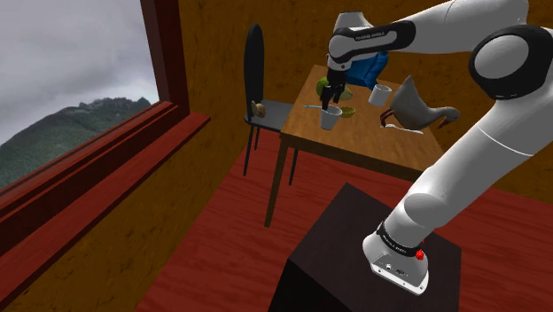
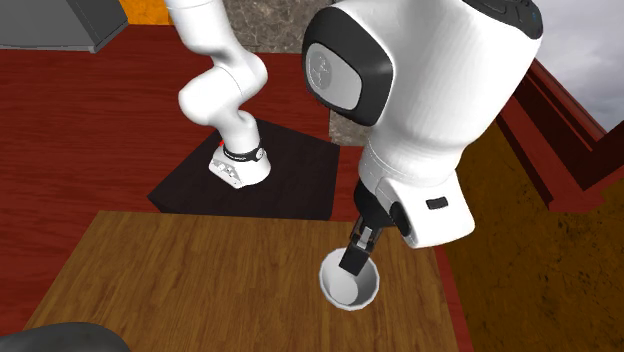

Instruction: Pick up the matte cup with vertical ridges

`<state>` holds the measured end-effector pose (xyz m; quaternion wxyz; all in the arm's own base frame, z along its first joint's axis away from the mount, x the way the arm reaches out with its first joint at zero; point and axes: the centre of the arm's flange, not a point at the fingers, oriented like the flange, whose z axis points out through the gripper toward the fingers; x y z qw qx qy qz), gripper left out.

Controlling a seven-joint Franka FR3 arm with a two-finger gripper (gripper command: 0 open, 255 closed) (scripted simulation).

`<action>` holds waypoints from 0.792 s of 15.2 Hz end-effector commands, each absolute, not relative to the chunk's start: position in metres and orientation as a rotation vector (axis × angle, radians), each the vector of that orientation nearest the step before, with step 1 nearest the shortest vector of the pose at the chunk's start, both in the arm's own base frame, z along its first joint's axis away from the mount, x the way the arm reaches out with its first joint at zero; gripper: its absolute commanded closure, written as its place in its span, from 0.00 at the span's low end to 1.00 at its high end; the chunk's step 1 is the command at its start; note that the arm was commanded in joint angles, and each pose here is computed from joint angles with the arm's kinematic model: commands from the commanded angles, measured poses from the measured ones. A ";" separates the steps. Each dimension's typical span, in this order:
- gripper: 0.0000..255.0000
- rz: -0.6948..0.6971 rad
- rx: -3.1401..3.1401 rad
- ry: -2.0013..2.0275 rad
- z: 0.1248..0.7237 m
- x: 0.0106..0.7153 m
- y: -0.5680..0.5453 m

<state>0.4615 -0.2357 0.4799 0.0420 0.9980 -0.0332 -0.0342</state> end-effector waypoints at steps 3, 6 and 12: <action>0.00 -0.105 3.052 -0.104 0.460 0.465 -0.239; 0.00 -0.105 3.052 -0.104 0.444 0.465 -0.239; 1.00 -0.105 3.052 -0.104 0.441 0.466 -0.237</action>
